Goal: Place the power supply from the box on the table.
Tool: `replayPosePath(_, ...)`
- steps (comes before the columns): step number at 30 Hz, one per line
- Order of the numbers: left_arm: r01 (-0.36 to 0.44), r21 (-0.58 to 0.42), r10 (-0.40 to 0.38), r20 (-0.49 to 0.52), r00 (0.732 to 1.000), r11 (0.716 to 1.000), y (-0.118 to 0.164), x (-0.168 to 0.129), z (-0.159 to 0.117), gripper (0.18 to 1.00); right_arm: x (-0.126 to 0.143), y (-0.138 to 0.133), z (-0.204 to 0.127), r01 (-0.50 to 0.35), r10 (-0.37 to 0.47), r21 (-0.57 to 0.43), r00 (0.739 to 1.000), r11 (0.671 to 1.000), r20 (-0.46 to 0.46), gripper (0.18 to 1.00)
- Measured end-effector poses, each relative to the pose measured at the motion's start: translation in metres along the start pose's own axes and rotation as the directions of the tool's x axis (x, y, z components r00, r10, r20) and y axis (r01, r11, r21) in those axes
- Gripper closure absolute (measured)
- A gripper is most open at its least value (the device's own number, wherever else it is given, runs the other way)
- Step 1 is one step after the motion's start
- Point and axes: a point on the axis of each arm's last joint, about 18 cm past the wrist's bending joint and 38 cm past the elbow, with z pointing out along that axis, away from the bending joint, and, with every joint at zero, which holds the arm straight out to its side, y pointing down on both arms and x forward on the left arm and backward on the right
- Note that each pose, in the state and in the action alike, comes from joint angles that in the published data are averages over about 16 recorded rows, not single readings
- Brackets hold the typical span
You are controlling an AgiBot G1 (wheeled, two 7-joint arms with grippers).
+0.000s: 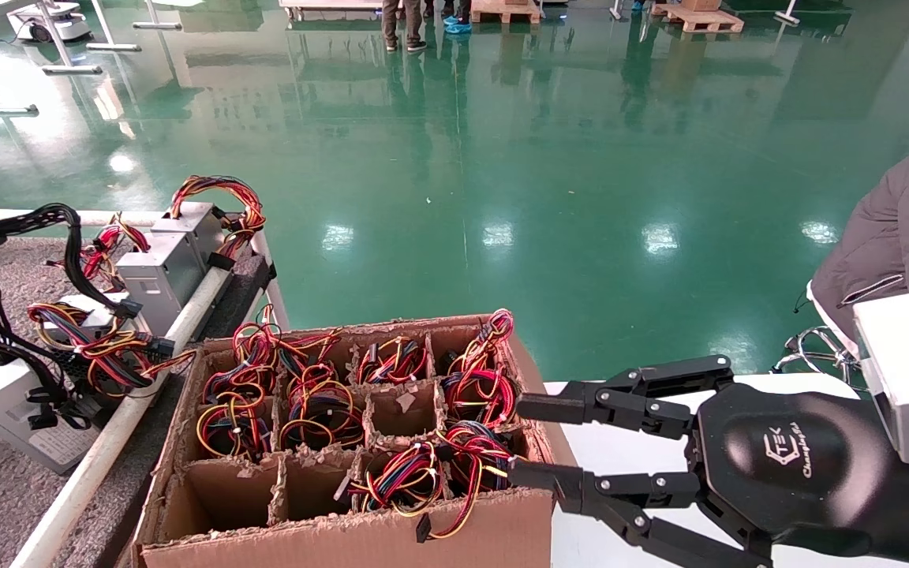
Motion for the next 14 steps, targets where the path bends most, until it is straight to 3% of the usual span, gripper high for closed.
replayPosePath(14, -0.004, 0.009, 0.004, 0.002, 1.000, 1.000, -0.0022, -0.0010, 0.0005, 0.954, 0.0000, 0.0000, 0.0000, 0.000, 0.000, 0.000, 1.000, 1.000, 0.000, 0.850)
